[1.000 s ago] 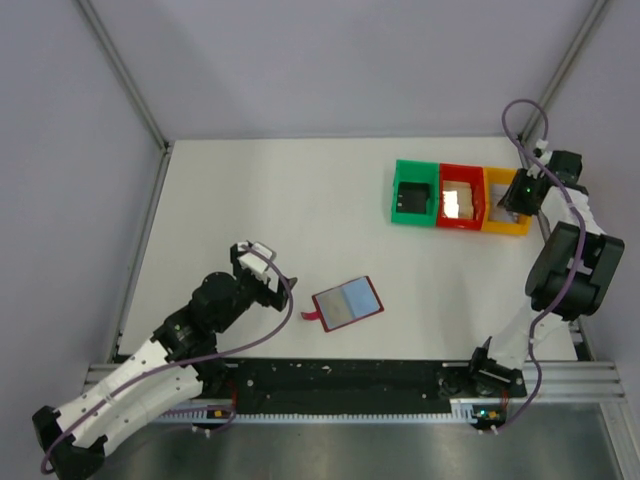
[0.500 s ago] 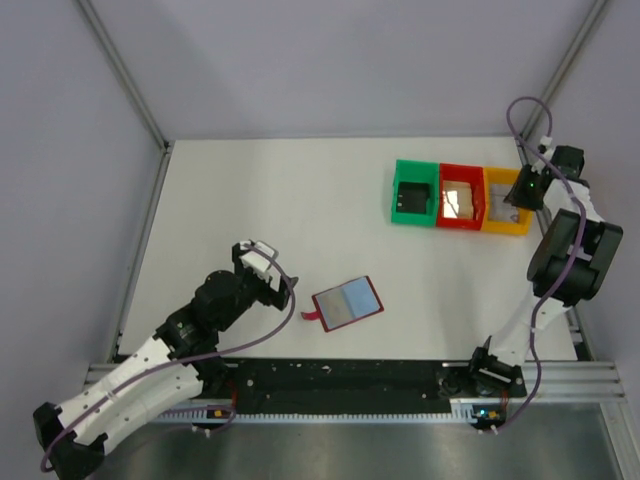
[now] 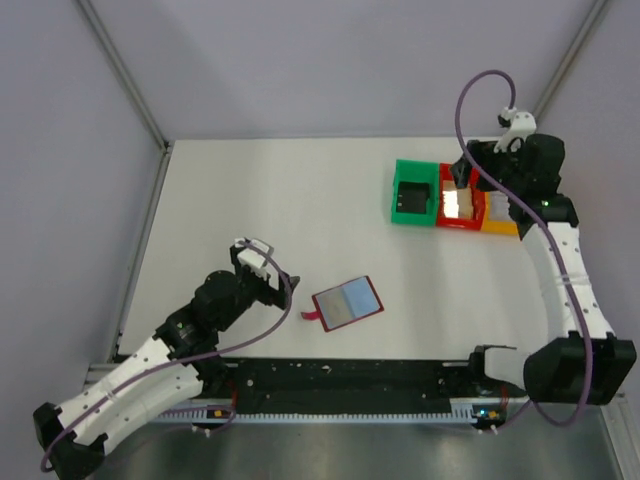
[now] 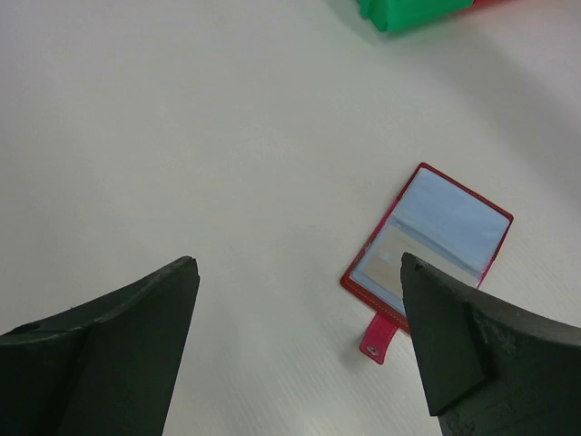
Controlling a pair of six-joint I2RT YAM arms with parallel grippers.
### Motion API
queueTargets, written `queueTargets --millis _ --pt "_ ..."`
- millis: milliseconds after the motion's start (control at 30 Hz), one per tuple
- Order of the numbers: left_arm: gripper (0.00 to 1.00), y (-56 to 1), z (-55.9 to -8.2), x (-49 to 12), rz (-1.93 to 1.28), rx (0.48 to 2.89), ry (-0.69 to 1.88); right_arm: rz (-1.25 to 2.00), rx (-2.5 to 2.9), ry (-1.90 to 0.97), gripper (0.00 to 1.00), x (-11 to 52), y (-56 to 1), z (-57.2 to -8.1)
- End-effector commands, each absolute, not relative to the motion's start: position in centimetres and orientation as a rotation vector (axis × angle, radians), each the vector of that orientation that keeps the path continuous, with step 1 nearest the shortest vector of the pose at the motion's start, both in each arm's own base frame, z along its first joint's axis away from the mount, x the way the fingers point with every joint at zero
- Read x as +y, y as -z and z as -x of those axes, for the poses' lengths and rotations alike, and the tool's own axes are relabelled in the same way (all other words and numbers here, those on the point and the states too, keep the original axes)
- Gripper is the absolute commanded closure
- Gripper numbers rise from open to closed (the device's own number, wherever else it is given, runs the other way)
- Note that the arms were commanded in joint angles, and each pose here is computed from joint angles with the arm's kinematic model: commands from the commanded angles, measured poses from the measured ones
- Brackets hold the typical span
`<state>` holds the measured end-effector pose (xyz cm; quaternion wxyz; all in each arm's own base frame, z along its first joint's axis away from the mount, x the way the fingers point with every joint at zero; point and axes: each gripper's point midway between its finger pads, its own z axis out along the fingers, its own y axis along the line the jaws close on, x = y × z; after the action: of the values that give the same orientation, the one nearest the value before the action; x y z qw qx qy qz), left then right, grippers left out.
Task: Take the credit cards out of the card holder
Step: Reset both arms
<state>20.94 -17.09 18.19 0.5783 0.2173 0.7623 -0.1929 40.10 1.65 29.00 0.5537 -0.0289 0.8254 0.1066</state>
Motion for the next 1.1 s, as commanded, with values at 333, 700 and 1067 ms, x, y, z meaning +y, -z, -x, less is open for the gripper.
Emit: queueTargets --millis 333,700,1067 --pt "0.03 -12.9 -17.3 -17.0 -0.136 2.132 0.672 0.222 2.093 -0.831 0.01 18.8 -19.3 -27.2" --pt "0.04 -6.9 -13.8 -17.4 0.091 2.343 0.834 0.063 2.248 -0.866 0.02 20.2 -10.9 -23.0" --pt "0.02 -12.0 -16.2 -10.4 0.539 1.98 0.74 -0.089 2.144 -0.388 0.01 12.0 -16.6 -23.9"
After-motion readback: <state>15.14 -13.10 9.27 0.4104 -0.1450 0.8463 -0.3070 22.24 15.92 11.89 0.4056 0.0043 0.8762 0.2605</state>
